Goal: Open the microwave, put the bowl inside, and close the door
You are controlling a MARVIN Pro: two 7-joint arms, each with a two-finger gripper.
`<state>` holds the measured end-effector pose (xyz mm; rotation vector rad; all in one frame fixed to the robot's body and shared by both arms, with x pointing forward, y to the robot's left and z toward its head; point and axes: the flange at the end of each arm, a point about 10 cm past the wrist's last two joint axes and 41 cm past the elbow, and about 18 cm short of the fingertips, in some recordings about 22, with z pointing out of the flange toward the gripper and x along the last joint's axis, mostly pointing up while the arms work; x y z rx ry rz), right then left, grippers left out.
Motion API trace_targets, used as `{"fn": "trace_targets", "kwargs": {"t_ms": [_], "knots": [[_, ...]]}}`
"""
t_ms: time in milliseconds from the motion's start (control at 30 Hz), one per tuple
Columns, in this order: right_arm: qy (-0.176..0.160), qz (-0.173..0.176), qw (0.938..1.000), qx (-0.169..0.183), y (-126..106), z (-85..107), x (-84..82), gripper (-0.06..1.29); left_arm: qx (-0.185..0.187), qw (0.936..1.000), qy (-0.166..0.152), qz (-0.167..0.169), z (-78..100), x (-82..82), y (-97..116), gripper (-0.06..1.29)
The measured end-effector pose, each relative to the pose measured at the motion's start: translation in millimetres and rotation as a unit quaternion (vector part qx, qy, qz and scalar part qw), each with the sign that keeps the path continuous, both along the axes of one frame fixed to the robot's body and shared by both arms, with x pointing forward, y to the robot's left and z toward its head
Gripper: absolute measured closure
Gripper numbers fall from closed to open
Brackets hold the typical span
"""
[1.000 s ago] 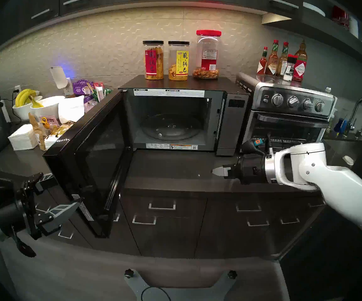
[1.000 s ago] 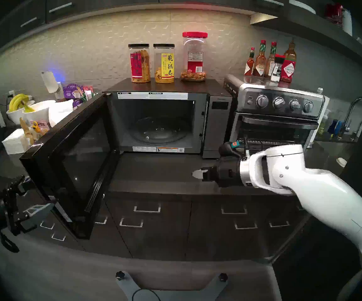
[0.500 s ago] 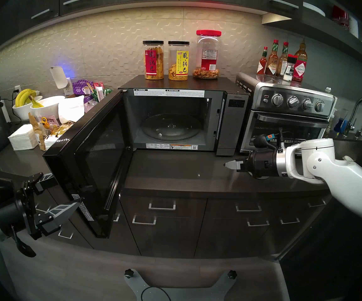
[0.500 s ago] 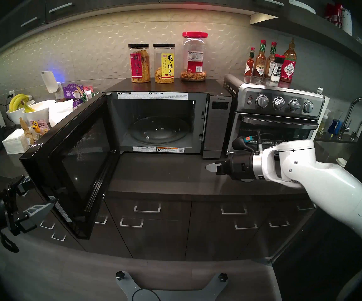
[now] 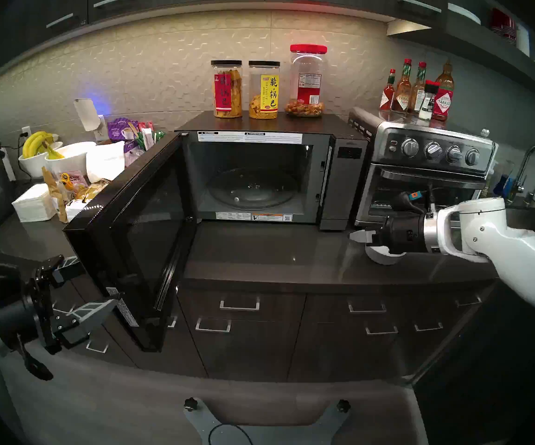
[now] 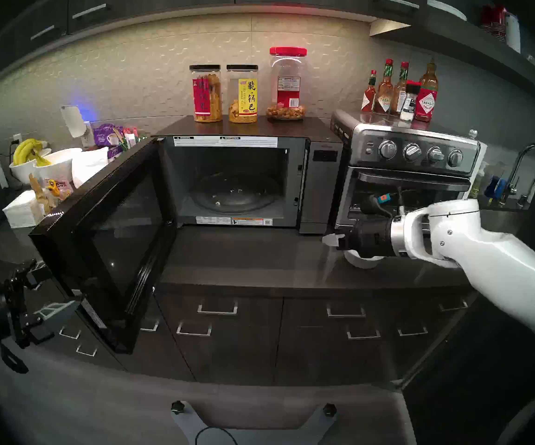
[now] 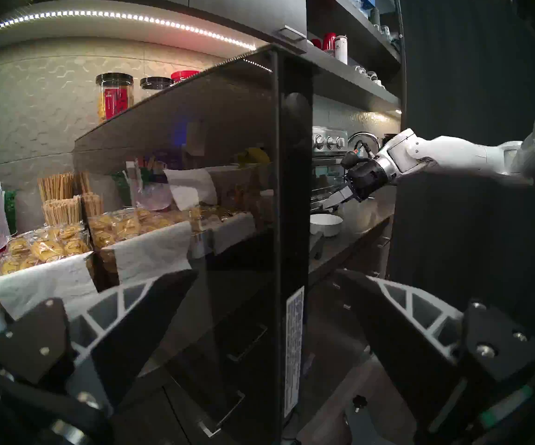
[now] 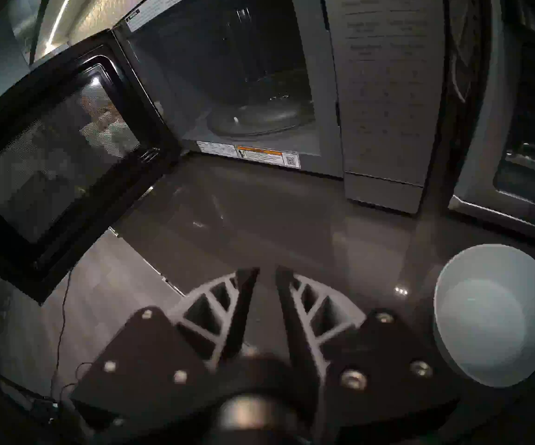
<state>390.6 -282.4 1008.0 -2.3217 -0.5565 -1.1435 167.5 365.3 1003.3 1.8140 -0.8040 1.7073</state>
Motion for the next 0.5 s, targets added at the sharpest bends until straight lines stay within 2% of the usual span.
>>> {"fn": "trace_targets", "kwargs": {"t_ms": [100, 233, 333, 500], "knots": [[-0.003, -0.002, 1.0000, -0.008, -8, 1.7, -0.2, 0.83, 0.000, 1.0000, 0.000, 0.000, 0.0, 0.0, 0, 0.00], [-0.007, -0.004, 0.9998, -0.019, -18, 2.7, -0.6, 0.71, 0.000, 1.0000, 0.000, 0.000, 0.0, 0.0, 0, 0.00], [-0.011, -0.007, 0.9994, -0.031, -28, 3.6, -0.3, 0.50, 0.000, 1.0000, 0.000, 0.000, 0.0, 0.0, 0, 0.00], [-0.016, -0.006, 0.9990, -0.042, -37, 6.0, -0.3, 0.41, 0.000, 1.0000, 0.000, 0.000, 0.0, 0.0, 0, 0.00]]}}
